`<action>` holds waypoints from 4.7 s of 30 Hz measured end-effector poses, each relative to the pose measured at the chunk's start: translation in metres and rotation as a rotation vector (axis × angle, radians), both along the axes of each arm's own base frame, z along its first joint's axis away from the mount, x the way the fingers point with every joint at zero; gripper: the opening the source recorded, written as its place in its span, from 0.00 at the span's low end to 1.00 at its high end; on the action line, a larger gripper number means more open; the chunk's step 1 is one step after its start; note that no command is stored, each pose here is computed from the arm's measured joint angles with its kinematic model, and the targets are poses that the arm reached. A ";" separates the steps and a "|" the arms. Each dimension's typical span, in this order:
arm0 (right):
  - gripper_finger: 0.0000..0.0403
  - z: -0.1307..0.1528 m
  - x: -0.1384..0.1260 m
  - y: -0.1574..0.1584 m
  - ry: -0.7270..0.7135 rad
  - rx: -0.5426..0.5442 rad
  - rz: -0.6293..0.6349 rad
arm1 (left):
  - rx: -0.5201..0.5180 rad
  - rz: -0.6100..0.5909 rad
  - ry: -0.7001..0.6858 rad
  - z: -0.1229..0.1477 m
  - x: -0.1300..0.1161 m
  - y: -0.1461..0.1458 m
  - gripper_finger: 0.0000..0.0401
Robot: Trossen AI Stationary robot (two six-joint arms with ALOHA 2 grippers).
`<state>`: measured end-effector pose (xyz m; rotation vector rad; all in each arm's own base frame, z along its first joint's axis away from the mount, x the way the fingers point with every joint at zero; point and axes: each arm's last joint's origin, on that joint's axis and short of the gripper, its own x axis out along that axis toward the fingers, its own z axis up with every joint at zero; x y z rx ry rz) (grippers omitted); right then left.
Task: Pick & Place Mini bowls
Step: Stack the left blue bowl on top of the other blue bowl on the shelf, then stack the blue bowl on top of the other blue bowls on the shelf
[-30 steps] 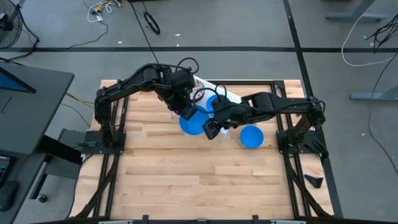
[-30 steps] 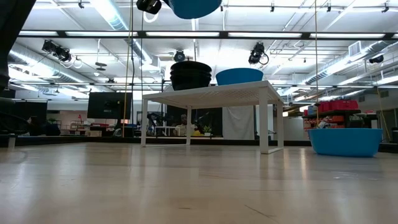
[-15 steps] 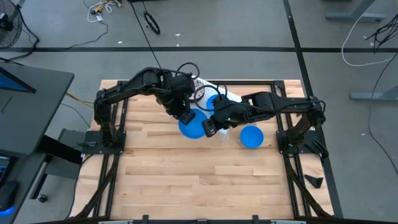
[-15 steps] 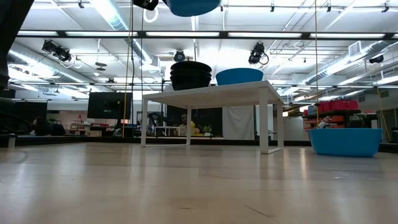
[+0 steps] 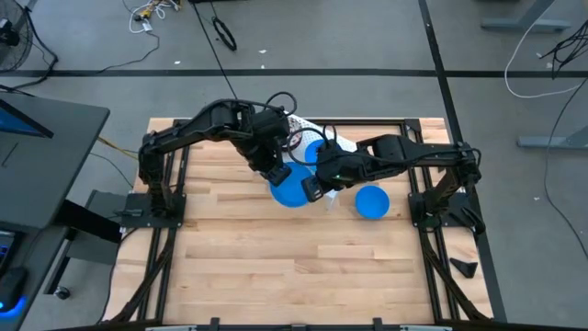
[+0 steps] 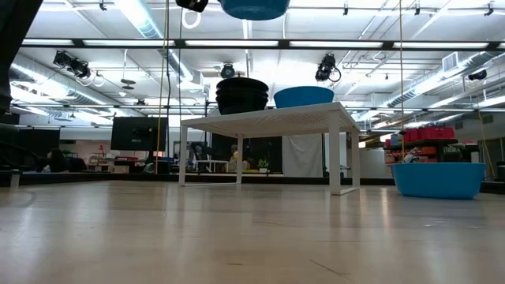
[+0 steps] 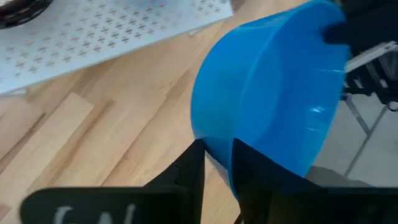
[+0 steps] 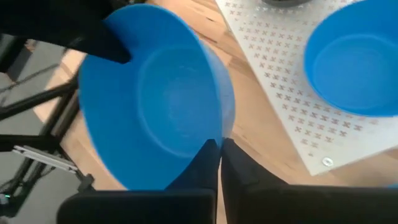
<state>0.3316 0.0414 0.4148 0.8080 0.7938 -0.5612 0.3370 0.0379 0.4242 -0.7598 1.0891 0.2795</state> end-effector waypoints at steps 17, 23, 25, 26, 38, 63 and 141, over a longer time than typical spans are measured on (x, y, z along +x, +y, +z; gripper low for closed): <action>0.00 -0.006 -0.008 -0.001 0.122 -0.014 0.072 | -0.147 -0.150 -0.195 0.010 0.011 -0.001 0.46; 0.00 -0.010 -0.014 -0.004 0.209 -0.037 0.149 | -0.157 -0.152 -0.200 0.010 0.009 0.008 0.46; 0.00 -0.011 -0.017 -0.006 0.245 -0.029 0.189 | -0.171 -0.154 -0.201 0.010 0.009 0.011 0.46; 0.00 -0.012 -0.018 -0.007 0.262 -0.025 0.209 | -0.177 -0.159 -0.201 0.010 0.008 0.011 0.46; 0.00 -0.005 -0.034 -0.044 0.327 -0.039 0.408 | -0.077 -0.349 -0.082 0.003 -0.008 0.004 0.46; 0.00 -0.017 -0.048 -0.172 0.316 0.064 0.193 | 0.212 -0.596 -0.010 -0.032 -0.060 -0.001 0.46; 0.46 0.013 -0.046 -0.161 -0.125 -0.104 0.160 | 0.511 -0.286 -0.892 -0.237 -0.192 -0.021 0.45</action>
